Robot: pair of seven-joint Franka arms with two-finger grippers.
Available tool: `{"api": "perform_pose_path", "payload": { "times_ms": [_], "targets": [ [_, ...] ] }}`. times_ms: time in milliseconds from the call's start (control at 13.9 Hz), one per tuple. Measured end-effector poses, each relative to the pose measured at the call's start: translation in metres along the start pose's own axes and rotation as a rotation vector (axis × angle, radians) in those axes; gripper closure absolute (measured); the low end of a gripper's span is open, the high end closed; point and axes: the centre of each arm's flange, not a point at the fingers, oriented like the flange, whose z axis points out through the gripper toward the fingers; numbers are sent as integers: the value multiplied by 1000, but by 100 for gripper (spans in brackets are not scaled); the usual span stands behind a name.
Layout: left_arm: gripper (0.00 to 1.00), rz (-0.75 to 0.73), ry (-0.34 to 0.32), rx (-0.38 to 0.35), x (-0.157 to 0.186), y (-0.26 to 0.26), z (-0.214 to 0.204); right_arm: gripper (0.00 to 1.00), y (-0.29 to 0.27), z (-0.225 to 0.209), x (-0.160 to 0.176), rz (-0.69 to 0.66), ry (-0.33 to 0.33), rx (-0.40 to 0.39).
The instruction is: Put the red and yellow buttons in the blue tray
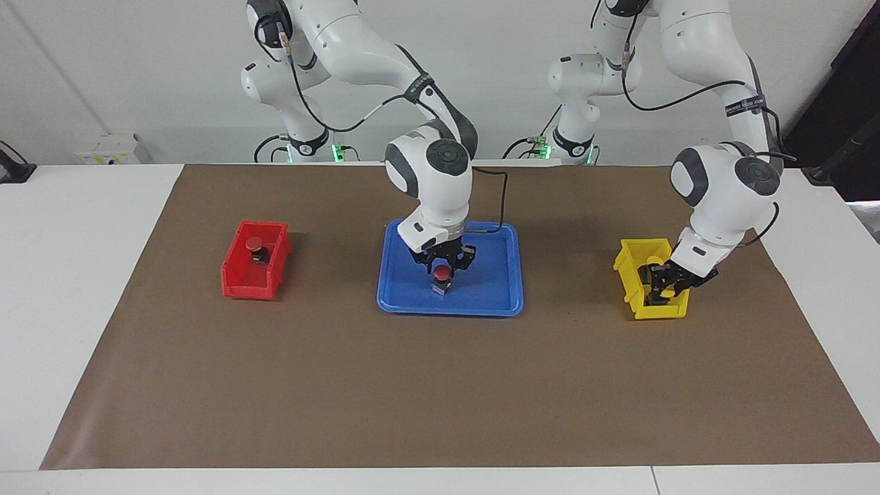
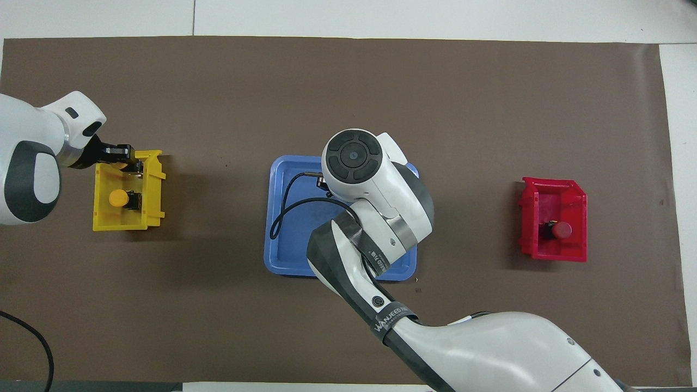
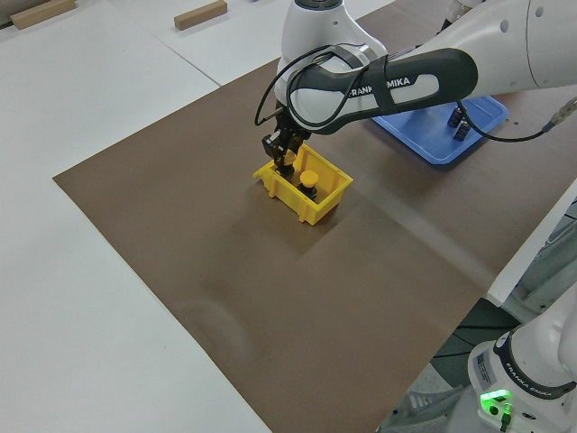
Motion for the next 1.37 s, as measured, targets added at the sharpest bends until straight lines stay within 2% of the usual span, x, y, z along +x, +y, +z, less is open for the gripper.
{"api": "perform_pose_path", "payload": {
  "times_ms": [144, 289, 433, 577, 722, 866, 1010, 1082, 1371],
  "targets": [
    [59, 3, -17, -3, 15, 2, -52, 26, 7, -16, 16, 27, 21, 13],
    [59, -25, -19, -7, 25, 27, -92, 26, 41, -45, 49, 35, 49, 5],
    [59, -81, -10, -13, 29, 89, -100, 26, 121, -85, 90, -15, 46, -12],
    [59, -124, -23, -17, 22, 166, -93, 26, 224, -115, 111, -64, 26, -26],
    [59, -184, -34, -17, 5, 238, -89, 26, 308, -116, 101, -108, -8, -37],
    [59, -212, -42, -17, -18, 297, -84, 27, 361, -98, 82, -134, -52, -43],
    [59, -222, -30, -29, -40, 341, -69, 28, 401, -73, 70, -145, -56, -38],
    [59, -222, -23, -39, -49, 354, -58, 32, 417, -60, 64, -145, -55, -36],
    [59, -253, -40, -58, -58, 359, -34, 36, 434, -36, 45, -153, -76, -34]
  ]
}}
